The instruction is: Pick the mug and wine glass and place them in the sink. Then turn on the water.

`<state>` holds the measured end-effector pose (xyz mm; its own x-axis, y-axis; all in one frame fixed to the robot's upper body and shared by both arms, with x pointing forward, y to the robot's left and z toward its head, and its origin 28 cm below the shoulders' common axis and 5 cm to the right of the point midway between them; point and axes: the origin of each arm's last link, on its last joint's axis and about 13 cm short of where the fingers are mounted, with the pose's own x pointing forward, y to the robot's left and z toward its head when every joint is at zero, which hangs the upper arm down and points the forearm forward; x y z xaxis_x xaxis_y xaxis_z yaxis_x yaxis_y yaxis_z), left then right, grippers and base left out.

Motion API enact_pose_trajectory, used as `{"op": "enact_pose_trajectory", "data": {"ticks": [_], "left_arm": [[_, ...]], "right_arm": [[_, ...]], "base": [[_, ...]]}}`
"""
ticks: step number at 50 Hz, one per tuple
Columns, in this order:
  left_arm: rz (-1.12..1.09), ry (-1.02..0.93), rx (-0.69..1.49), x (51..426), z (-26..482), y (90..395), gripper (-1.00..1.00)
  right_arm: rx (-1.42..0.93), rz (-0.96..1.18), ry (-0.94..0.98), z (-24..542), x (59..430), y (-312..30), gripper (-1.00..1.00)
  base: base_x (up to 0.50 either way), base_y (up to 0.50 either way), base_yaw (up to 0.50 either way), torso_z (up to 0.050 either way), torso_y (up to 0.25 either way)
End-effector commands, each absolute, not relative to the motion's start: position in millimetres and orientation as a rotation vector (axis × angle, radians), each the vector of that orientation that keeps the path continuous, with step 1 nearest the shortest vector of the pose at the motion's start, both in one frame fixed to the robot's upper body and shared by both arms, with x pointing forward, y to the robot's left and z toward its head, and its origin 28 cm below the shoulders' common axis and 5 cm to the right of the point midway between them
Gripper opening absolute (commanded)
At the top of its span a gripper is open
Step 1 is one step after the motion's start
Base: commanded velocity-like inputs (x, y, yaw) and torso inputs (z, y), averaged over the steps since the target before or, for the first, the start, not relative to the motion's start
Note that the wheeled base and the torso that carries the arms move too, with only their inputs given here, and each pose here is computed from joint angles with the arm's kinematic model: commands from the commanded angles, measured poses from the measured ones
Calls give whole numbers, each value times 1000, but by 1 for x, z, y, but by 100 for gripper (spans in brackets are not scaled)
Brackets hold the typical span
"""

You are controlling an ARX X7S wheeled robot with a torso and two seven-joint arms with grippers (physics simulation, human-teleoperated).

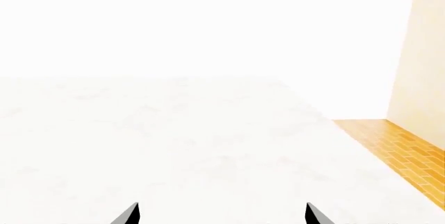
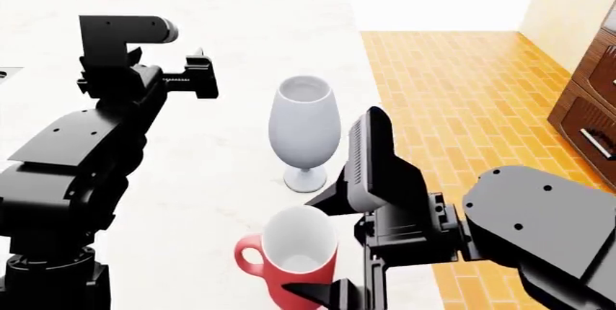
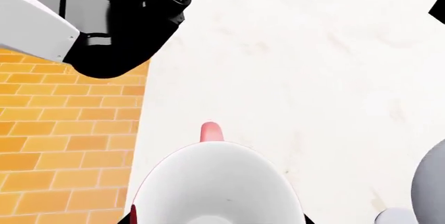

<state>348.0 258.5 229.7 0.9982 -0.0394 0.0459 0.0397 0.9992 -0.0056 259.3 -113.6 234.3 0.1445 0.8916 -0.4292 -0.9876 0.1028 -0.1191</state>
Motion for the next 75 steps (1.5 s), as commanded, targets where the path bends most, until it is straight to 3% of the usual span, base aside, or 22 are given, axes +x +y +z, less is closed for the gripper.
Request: {"op": "enact_pose_trajectory", "data": {"ticks": [1, 17, 31, 51, 75], "left_arm": [[-40, -40, -7, 348, 227, 260, 100], [-131, -2, 2, 339, 235, 264, 100], [-238, 36, 49, 327, 258, 275, 100], [-512, 204, 212, 294, 316, 286, 100], [-714, 350, 237, 271, 345, 265, 100]], "right_arm": [[-460, 1352, 205, 259, 240, -130, -100], [-440, 1123, 162, 265, 192, -178, -100], [-437, 841, 179, 264, 176, -208, -100], [-419, 378, 205, 258, 180, -234, -100], [-361, 168, 214, 257, 185, -245, -100]], "base": [[0, 0, 0, 0, 0], [0, 0, 0, 0, 0], [0, 0, 0, 0, 0], [0, 0, 0, 0, 0], [0, 0, 0, 0, 0]]}}
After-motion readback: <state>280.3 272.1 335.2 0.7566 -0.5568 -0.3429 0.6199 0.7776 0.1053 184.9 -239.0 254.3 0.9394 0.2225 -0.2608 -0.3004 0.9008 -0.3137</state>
